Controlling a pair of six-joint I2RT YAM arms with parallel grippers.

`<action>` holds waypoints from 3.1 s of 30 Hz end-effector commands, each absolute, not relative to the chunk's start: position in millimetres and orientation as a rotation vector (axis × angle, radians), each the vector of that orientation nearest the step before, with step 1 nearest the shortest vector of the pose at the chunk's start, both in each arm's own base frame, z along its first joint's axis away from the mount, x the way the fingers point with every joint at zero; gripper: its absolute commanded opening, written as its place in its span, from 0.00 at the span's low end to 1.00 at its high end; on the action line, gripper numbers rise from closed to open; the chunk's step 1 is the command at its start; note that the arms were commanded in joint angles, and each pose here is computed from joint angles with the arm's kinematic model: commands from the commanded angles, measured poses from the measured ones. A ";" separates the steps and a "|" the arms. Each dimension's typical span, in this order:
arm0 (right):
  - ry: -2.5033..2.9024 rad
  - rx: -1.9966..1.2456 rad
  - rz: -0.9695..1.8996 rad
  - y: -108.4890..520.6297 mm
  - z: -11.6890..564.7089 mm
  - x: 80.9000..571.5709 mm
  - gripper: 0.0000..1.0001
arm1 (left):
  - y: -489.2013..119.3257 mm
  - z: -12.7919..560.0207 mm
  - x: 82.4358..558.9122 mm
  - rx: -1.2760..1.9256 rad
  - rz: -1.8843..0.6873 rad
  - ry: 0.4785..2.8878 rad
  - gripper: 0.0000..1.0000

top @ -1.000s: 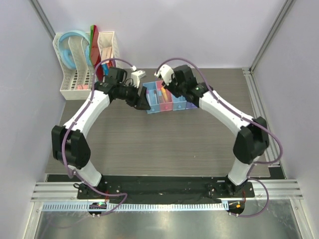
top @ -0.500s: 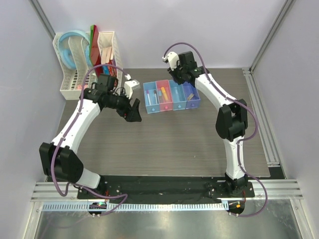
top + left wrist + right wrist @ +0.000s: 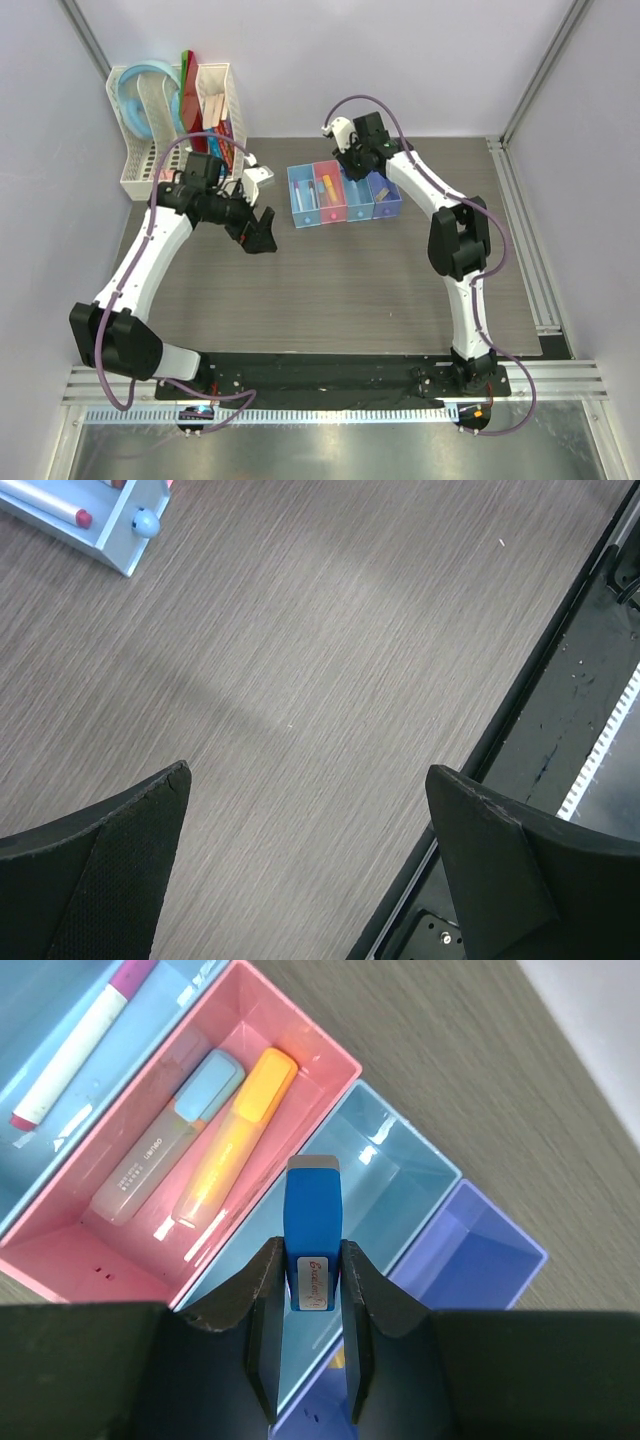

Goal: Sort the stationery into containers
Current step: Place the stapler in the storage box, then move the storage box to the center of the board.

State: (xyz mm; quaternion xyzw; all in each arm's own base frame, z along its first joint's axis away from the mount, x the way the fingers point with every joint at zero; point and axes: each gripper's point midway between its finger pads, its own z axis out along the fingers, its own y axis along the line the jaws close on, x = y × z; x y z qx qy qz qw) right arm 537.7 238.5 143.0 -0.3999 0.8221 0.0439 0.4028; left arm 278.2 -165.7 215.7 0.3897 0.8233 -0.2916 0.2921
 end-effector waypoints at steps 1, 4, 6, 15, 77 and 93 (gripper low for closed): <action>2.107 -1.030 0.132 236.3 127.0 536.6 0.01 | -159.1 225.6 273.8 1.041 -0.733 2.167 1.00; 2.127 -1.045 0.137 235.1 116.5 536.0 0.01 | -152.7 223.1 275.8 1.029 -0.684 2.177 1.00; 2.143 -1.056 0.129 233.2 107.1 536.6 0.01 | -149.0 221.3 274.3 1.019 -0.662 2.172 1.00; 2.209 -1.103 0.112 222.3 85.8 536.6 0.01 | -137.2 219.5 261.5 0.995 -0.589 2.149 1.00; 2.293 -0.466 0.036 98.0 151.5 559.1 0.54 | -154.8 137.1 493.4 0.303 -0.434 2.432 1.00; 2.386 -0.500 0.087 102.5 94.2 549.9 0.53 | -171.9 104.3 491.2 0.373 -0.311 2.507 1.00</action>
